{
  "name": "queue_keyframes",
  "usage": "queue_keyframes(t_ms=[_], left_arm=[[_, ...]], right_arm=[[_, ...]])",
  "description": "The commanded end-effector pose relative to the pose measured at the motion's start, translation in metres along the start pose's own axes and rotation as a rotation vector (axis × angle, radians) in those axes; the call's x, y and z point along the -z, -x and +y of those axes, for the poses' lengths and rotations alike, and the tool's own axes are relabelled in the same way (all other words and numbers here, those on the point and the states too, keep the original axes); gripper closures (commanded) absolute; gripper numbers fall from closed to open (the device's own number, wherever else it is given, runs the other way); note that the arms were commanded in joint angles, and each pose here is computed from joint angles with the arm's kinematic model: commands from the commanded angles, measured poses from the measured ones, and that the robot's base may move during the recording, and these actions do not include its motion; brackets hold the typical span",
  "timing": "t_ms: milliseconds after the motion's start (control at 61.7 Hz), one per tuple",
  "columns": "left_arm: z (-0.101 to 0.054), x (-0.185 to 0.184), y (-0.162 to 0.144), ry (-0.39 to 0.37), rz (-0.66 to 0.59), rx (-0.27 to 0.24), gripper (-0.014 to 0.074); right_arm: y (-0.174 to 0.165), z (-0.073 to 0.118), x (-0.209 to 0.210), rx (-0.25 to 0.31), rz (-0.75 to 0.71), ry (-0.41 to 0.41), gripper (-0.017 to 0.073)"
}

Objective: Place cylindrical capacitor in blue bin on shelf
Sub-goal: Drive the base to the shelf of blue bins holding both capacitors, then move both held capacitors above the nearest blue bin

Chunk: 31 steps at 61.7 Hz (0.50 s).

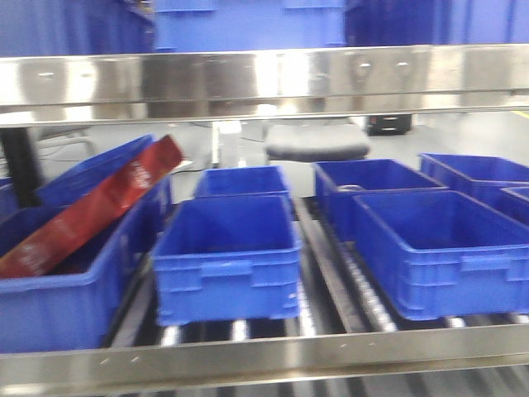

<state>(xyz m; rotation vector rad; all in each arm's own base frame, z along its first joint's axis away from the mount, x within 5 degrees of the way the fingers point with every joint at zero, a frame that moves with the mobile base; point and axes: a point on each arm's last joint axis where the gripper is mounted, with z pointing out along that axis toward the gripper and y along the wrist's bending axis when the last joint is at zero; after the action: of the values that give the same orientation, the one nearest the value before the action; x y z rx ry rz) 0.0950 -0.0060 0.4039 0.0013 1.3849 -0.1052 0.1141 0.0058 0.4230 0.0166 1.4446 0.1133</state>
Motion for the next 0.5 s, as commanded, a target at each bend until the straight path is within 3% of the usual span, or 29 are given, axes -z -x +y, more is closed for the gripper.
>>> queue_keyframes(t_ms=[0, 486], left_arm=[[-0.0001, 0.0002, 0.0016, -0.001, -0.02, 0.0, 0.0704], [-0.0001, 0.0002, 0.0016, -0.001, -0.02, 0.0, 0.0704]], right_arm=[[0.0032, -0.0002, 0.0018, 0.009, -0.031, -0.003, 0.0727], [0.0032, -0.0002, 0.0018, 0.009, -0.031, -0.003, 0.0727]])
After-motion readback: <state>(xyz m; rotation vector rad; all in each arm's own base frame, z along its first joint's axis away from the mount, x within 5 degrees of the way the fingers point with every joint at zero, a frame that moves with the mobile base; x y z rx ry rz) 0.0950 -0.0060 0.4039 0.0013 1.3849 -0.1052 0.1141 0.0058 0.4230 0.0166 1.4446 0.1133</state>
